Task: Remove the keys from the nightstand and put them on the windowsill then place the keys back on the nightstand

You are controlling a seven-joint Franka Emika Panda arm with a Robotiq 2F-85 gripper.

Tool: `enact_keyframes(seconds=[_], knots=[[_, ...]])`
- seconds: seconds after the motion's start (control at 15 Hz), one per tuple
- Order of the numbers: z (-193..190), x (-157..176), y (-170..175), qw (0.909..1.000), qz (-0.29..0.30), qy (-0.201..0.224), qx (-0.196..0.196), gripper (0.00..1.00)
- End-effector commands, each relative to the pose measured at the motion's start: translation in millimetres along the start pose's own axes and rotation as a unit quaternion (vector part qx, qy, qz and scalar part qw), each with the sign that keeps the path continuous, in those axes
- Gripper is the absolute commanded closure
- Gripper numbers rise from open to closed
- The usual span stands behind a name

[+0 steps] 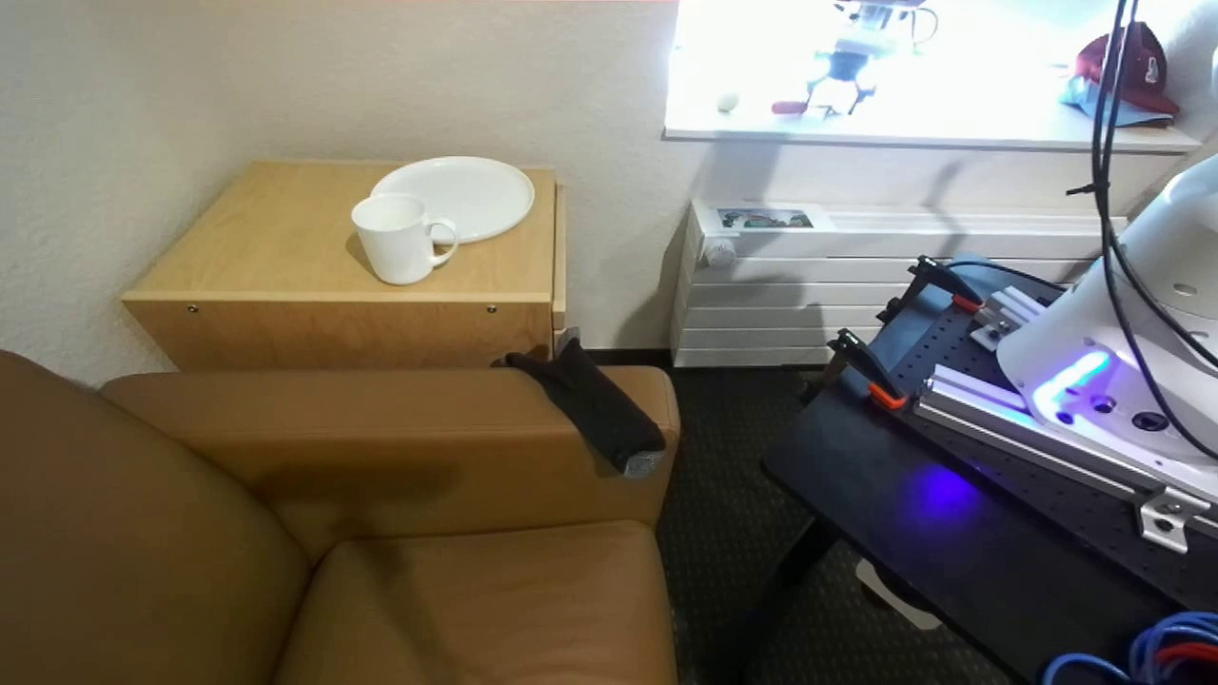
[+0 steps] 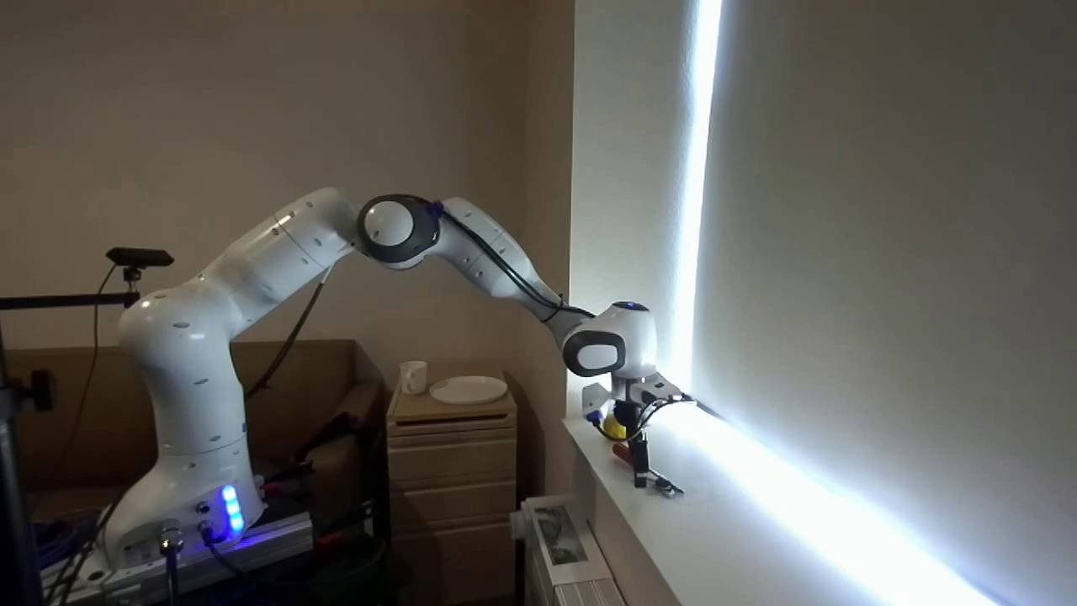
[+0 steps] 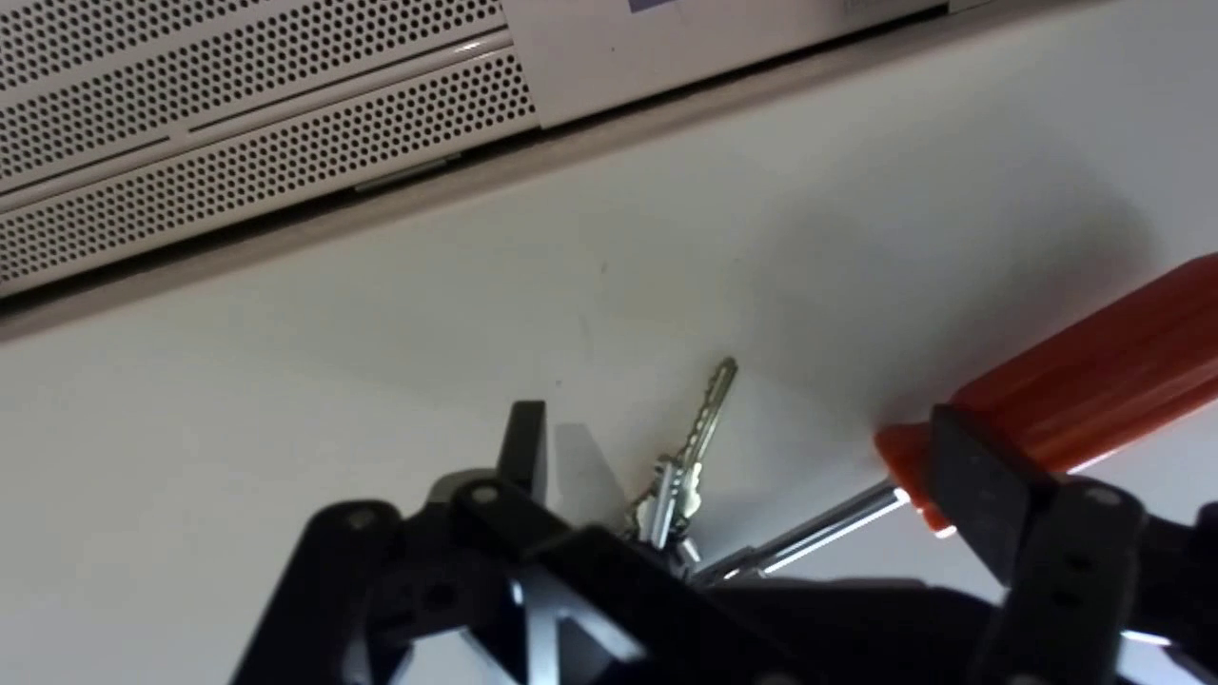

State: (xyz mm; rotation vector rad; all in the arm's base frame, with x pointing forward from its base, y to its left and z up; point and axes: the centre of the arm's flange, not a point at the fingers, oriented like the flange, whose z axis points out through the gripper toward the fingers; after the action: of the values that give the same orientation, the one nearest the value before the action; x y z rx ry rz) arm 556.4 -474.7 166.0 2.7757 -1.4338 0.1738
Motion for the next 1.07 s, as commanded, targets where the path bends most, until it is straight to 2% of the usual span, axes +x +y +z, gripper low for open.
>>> enact_keyframes(seconds=[0.0,0.4,0.8,0.87,1.0], knots=[[-3,8,19,0.9998,0.011,0.017,-0.004,0.0],[-4,8,22,0.9998,0.013,0.01,-0.009,0.0],[16,22,55,0.9983,0.041,0.005,-0.041,0.0],[8,11,46,0.9991,0.029,0.007,-0.029,0.0],[15,13,54,0.9987,0.037,0.007,-0.036,0.0]])
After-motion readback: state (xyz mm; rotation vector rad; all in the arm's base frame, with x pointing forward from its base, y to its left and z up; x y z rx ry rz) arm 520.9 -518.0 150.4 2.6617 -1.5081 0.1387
